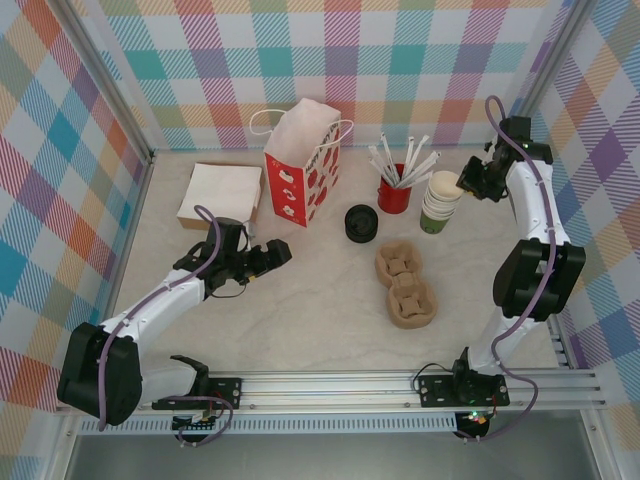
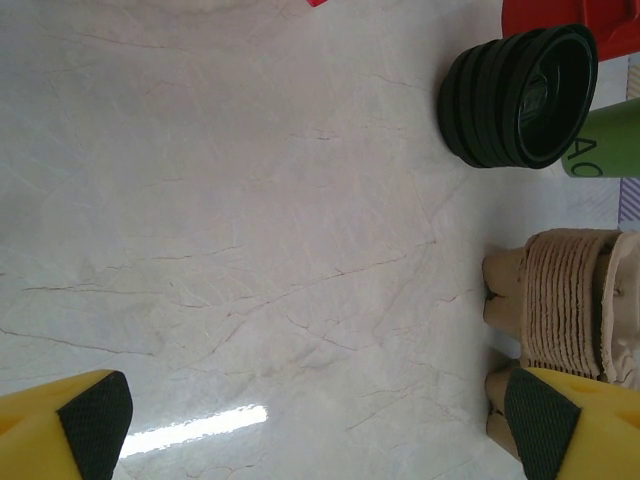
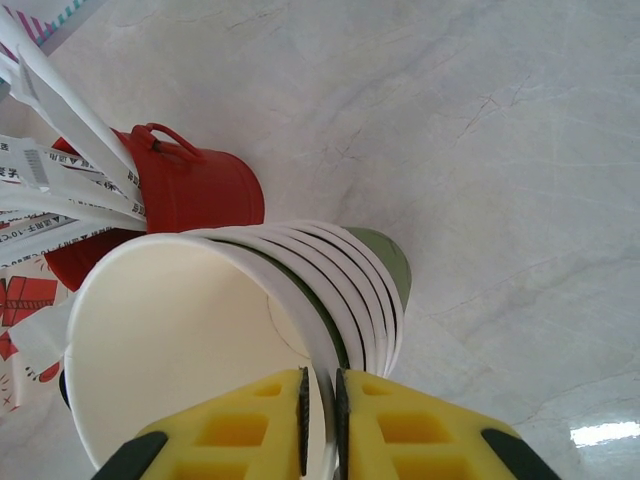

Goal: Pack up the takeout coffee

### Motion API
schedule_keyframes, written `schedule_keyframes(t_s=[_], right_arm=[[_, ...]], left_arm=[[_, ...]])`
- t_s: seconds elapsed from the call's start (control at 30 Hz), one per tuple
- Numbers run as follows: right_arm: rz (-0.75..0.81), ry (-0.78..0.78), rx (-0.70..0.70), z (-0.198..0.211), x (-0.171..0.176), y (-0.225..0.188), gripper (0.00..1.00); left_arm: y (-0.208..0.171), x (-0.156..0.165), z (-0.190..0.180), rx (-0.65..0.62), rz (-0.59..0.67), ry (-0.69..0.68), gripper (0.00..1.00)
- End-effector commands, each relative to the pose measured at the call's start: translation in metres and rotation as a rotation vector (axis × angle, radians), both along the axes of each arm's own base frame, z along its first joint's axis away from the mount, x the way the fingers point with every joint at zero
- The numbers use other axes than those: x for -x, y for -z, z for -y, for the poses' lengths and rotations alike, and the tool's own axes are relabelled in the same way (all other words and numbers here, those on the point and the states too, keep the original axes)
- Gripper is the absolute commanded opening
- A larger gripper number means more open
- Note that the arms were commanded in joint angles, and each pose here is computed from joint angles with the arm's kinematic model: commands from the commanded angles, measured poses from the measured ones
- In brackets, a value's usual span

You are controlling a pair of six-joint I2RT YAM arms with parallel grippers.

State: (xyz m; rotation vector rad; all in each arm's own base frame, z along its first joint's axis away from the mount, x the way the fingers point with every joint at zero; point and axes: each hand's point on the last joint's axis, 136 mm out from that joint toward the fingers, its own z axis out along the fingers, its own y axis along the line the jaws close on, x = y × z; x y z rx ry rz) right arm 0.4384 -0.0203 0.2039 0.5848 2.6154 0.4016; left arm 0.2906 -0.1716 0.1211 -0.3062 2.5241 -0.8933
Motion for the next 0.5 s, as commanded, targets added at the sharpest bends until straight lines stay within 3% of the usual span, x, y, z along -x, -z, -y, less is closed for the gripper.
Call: schedule_keyframes(t_s=[0.0, 0.47], right_arm=[[-0.007, -0.023, 0.007, -0.003, 0.001, -0.003, 0.13], [0.098, -0.002, 0.055, 0.002, 0.018, -0.047, 0.07]], left_arm=[[-0.011, -0.001, 0.001, -0.011, 0.026, 0.006, 0.98], [-0.031, 0.002, -0.006, -0.043, 0.06, 0.0, 0.98]])
